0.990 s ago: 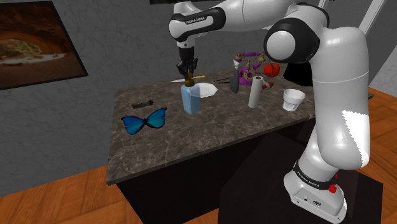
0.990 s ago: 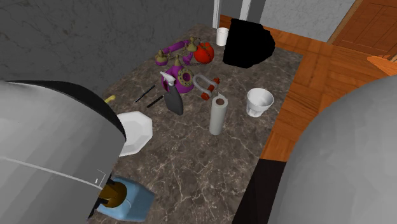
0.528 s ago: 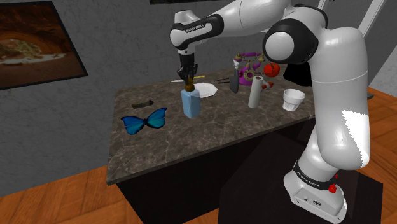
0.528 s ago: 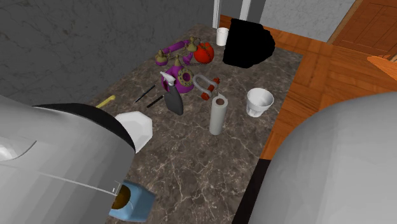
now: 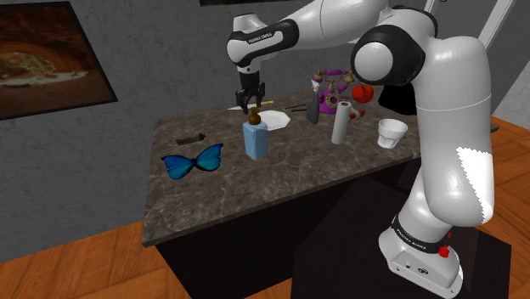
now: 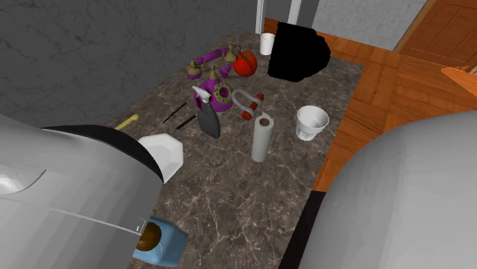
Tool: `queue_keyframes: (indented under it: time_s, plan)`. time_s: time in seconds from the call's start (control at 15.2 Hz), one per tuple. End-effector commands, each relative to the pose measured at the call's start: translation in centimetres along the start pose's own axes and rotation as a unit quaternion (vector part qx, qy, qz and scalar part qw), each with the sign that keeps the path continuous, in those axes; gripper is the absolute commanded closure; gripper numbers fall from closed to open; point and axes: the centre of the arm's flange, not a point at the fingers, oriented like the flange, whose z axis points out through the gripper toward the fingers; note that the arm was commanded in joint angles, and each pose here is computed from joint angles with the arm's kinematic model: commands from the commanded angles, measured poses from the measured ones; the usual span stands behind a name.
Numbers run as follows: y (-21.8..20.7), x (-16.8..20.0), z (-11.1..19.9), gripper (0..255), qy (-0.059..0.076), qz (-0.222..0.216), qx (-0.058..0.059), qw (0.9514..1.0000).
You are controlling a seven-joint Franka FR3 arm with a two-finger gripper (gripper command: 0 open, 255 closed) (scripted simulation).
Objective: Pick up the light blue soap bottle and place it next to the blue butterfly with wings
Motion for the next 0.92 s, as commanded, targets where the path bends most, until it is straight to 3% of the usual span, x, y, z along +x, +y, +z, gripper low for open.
queue_keyframes:
  time_s: [0.0, 0.2, 0.46, 0.86]
  plan:
    - [0.0, 0.0, 0.0, 0, 0.0, 0.0, 0.0, 1.0]
    - [0.0, 0.0, 0.0, 0, 0.0, 0.0, 0.0, 1.0]
    - [0.0, 0.0, -5.0, 0, 0.0, 0.0, 0.0, 1.0]
    - [0.0, 0.0, -5.0, 0, 0.0, 0.0, 0.0, 1.0]
